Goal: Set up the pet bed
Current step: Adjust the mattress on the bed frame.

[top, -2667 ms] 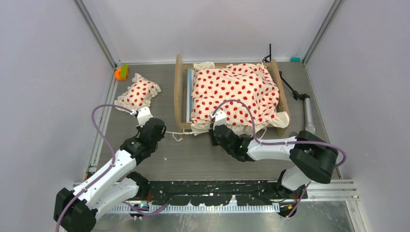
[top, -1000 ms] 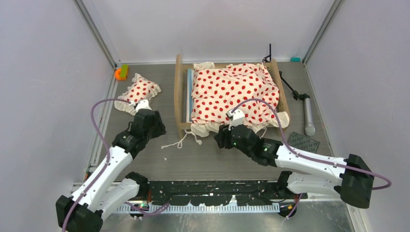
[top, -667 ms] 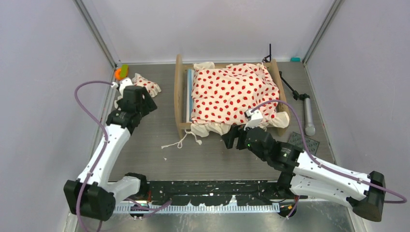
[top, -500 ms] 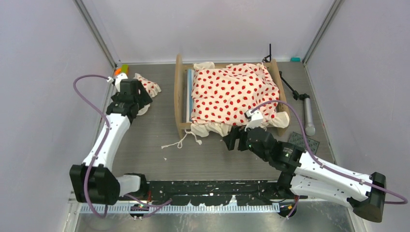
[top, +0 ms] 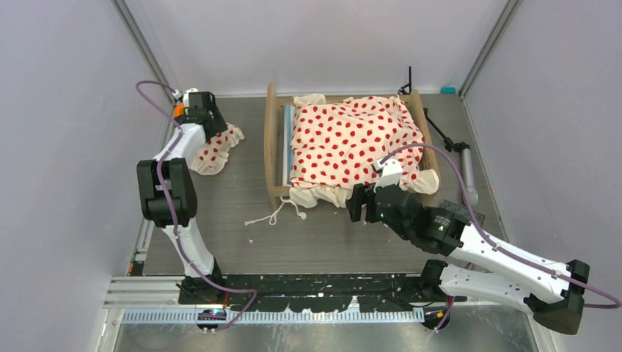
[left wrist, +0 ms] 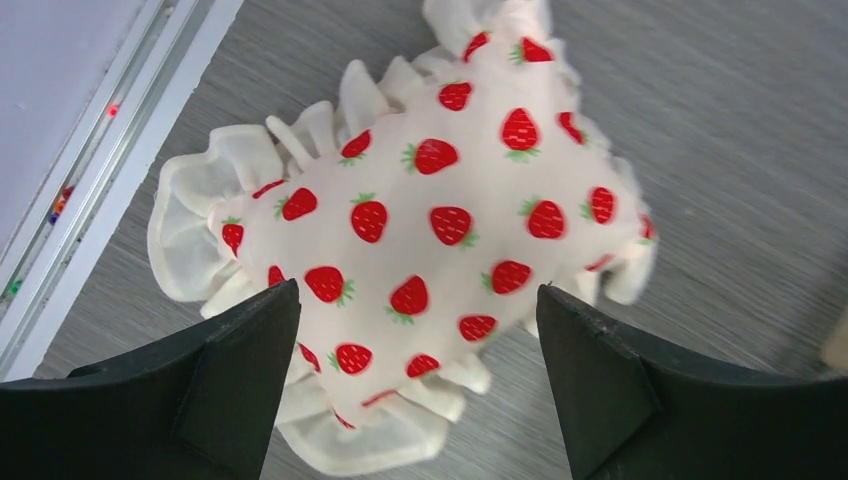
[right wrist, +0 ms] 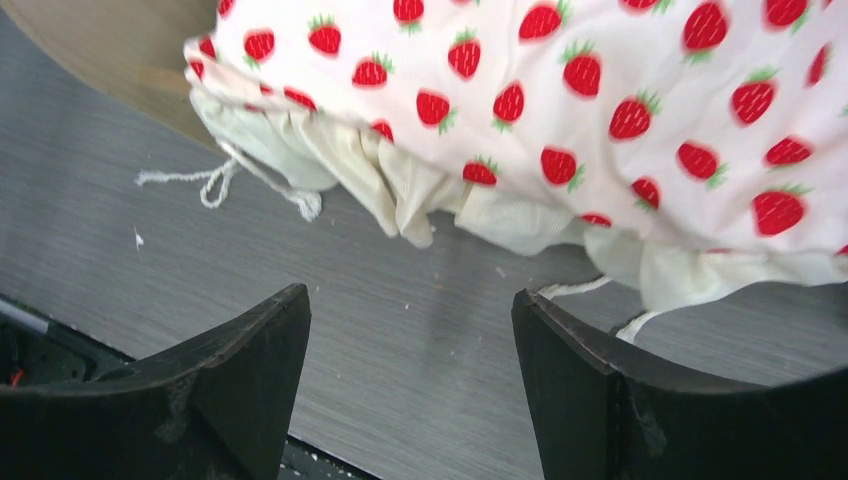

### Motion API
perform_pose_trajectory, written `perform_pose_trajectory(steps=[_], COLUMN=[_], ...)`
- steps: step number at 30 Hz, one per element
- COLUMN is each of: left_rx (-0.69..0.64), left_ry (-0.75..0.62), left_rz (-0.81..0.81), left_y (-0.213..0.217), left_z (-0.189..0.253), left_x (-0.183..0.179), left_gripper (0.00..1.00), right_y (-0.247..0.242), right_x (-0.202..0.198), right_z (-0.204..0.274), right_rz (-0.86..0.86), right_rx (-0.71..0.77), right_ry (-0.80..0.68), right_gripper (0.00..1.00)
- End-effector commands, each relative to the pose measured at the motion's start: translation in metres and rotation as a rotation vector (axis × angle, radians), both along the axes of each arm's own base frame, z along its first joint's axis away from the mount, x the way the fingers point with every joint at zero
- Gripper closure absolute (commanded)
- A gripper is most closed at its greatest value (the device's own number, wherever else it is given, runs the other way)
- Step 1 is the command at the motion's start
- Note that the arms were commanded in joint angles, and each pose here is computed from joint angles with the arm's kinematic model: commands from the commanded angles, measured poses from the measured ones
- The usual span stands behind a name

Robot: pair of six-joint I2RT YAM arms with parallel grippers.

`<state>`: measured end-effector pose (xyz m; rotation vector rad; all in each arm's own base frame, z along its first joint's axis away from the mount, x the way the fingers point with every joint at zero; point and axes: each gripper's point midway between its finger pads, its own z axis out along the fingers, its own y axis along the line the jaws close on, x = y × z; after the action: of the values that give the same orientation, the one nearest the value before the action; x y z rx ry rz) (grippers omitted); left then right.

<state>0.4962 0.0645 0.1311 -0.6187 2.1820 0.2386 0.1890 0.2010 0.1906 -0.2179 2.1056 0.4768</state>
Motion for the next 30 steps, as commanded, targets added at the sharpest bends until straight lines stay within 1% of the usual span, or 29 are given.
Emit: perform_pose_trajectory(steps=[1,6,9,13,17,21,27,29,30], left_rx=[0.034,0.059,0.063,0.062,0.062,0.06,0.052,0.051,0.049], left_ry=[-0.033,0.028,0.055,0.069,0.079,0.082,0.09,0.093,0.095], left_rz=[-0.007,0.006,0.021,0.041,0.048,0.057,0.068,0.069,0.072], left_y=[0.015,0.023,0.027,0.031,0.033,0.035,0.039,0.04,0.04], left_z=[0.0,-0.027,-0.041,-0.052,-0.056,-0.057,-0.06,-0.061,-0.062], left_x=[0.02,0.02,0.016,0.012,0.011,0.01,0.008,0.008,0.008], left_gripper=[0.1,0.1,0.1,0.1,0.1,0.1,0.1,0.1,0.1], right_y=[-0.012,0.011,0.039,0.083,0.12,0.144,0.161,0.157,0.154], right_x=[0.018,0.034,0.061,0.106,0.144,0.168,0.181,0.184,0.185], right_z=[0.039,0.054,0.065,0.077,0.055,0.031,-0.017,-0.031,-0.037], right_rz=[-0.077,-0.026,-0.003,-0.001,-0.022,-0.037,-0.023,-0.036,-0.049], right_rx=[-0.068,-0.039,-0.043,-0.017,-0.036,-0.074,-0.166,-0.212,-0.232], right_ry=[-0.075,-0.076,-0.045,-0.009,0.065,0.104,0.182,0.199,0.201], right_gripper=[0.22,0.23,0.23,0.29,0.32,0.27,0.25,0.26,0.29])
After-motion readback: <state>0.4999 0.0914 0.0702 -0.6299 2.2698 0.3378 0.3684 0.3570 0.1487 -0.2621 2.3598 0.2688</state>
